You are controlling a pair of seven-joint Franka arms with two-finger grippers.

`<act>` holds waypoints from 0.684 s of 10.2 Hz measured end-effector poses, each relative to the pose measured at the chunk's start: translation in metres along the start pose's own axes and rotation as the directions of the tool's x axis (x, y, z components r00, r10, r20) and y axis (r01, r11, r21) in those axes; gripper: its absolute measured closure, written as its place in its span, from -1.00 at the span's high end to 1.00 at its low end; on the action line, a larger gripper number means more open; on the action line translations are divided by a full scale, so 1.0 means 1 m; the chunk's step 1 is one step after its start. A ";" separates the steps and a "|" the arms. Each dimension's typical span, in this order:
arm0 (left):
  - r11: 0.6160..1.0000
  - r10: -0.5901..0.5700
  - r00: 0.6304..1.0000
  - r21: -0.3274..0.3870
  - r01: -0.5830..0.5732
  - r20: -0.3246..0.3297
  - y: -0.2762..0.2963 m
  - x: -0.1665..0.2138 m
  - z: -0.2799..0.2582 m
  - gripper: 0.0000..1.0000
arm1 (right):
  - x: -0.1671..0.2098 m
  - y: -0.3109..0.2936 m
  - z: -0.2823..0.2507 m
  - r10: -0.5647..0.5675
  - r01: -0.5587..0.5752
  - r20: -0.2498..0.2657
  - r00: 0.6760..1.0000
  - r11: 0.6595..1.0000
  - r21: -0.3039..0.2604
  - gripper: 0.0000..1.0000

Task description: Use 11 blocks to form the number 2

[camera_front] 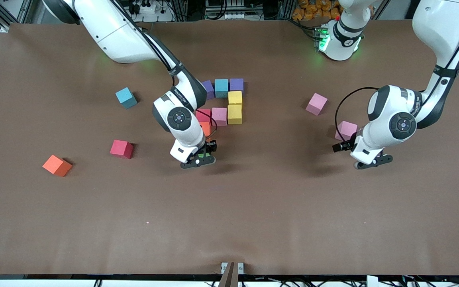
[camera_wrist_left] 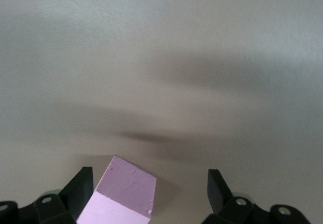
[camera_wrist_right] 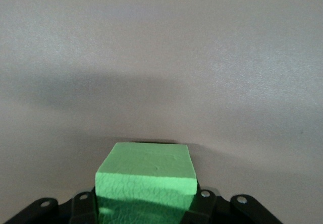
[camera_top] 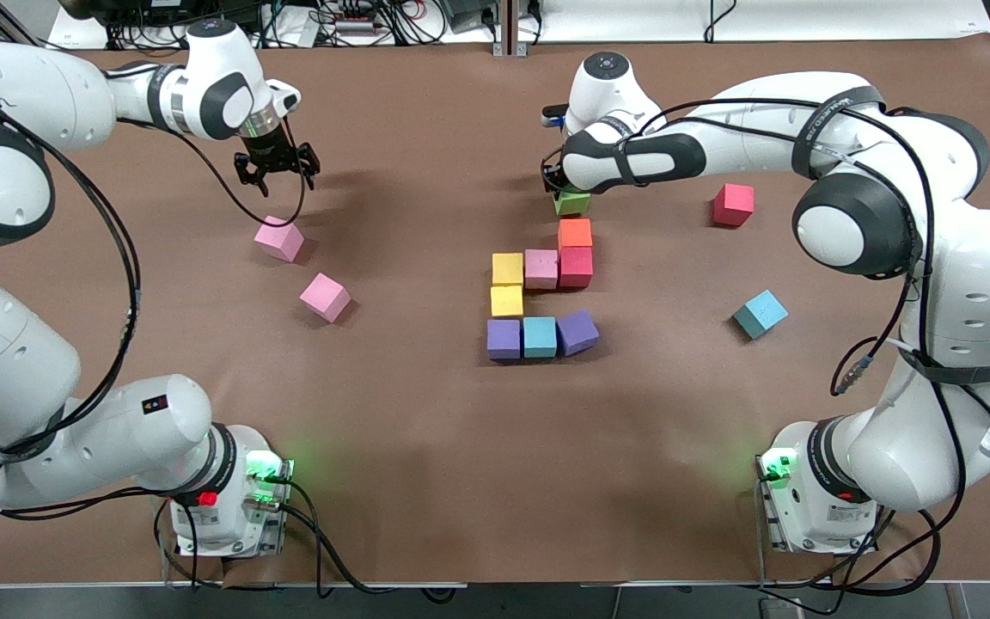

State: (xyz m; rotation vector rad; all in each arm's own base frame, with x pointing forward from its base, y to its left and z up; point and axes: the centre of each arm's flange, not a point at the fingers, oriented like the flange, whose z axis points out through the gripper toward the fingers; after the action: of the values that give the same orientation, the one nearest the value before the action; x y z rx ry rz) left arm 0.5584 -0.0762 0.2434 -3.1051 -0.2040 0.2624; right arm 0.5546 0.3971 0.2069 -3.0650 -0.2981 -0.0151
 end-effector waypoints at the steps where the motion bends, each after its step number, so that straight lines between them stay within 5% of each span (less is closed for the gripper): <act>1: 0.997 0.082 0.997 0.003 -0.082 0.011 0.000 -0.004 0.005 1.00 | -0.001 0.000 0.001 -0.001 0.001 0.003 1.000 1.000 -0.001 0.19; 4: 0.949 0.315 0.945 0.006 -0.317 0.088 -0.014 -0.017 0.017 1.00 | -0.008 0.002 0.009 -0.002 0.002 0.029 1.000 1.000 -0.013 0.19; 7: 0.932 0.360 0.923 0.002 -0.363 0.133 -0.025 -0.023 0.020 1.00 | -0.011 0.001 0.009 -0.004 0.005 0.046 0.999 1.000 -0.019 0.19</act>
State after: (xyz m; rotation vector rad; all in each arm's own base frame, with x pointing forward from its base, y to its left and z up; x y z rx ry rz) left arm 0.5297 -0.0545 0.2284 -3.0775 0.3756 0.4706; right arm 0.5437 0.3946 0.1975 -3.0872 -0.3088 0.0522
